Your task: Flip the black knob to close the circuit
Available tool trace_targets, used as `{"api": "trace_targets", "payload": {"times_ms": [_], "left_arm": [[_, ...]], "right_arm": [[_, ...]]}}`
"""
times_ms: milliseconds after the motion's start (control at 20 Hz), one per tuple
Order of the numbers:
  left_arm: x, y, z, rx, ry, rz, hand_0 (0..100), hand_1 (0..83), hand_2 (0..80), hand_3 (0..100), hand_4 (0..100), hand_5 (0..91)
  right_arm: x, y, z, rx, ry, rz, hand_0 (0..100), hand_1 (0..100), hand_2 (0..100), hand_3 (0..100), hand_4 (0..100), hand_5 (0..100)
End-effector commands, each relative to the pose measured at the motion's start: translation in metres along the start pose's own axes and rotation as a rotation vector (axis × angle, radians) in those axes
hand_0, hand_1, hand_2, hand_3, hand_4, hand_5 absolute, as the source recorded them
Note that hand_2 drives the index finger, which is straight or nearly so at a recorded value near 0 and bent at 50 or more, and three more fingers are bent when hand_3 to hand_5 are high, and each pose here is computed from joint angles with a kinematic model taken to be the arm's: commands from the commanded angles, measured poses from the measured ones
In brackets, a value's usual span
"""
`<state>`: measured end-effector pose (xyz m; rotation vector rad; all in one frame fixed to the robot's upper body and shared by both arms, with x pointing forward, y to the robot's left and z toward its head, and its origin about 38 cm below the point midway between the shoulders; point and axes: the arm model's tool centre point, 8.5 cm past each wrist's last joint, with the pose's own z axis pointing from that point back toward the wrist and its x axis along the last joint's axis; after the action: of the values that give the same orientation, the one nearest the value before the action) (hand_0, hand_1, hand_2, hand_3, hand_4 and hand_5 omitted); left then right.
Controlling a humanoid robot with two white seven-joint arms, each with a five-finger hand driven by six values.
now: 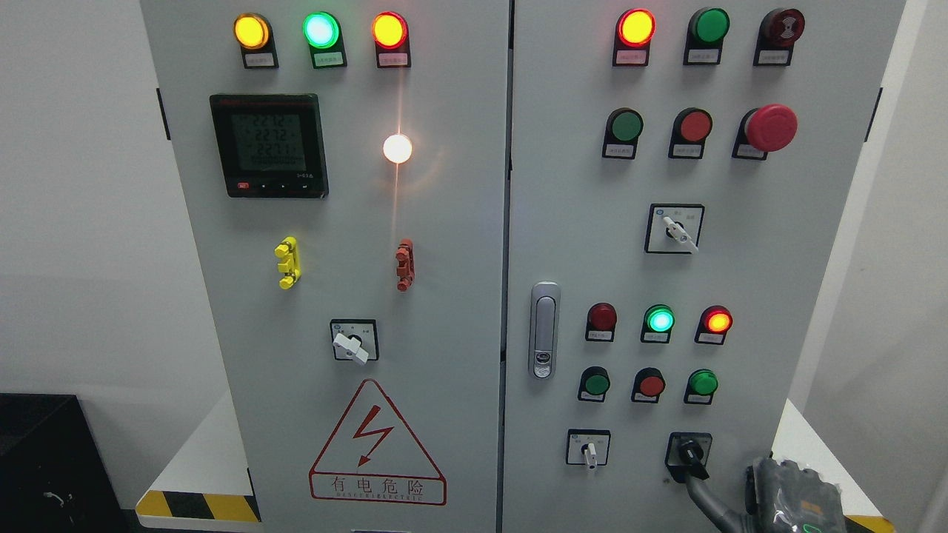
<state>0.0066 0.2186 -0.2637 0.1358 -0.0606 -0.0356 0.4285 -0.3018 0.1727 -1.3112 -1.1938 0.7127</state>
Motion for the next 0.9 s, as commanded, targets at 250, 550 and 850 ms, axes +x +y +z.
{"api": "trace_targets", "payload": {"times_ms": [250, 550, 850], "left_arm": [[-0.0043, -0.0017, 0.0, -0.004, -0.007, 0.003, 12, 55.6, 0.0, 0, 0, 0.0], [-0.0043, -0.0017, 0.0, -0.004, -0.006, 0.004, 12, 55.6, 0.0, 0, 0, 0.0], [-0.0043, -0.0017, 0.0, -0.004, -0.007, 0.003, 12, 55.6, 0.0, 0, 0, 0.0]], "right_arm": [[0.0017, -0.0085, -0.0032, -0.027, -0.009, -0.043, 0, 0, 87, 100, 88, 88], [0.0023, -0.0097, -0.0039, -0.031, -0.01, -0.046, 0, 0, 87, 100, 88, 88], [0.0022, -0.0101, -0.0036, -0.039, -0.012, -0.044, 0, 0, 87, 100, 87, 88]]}}
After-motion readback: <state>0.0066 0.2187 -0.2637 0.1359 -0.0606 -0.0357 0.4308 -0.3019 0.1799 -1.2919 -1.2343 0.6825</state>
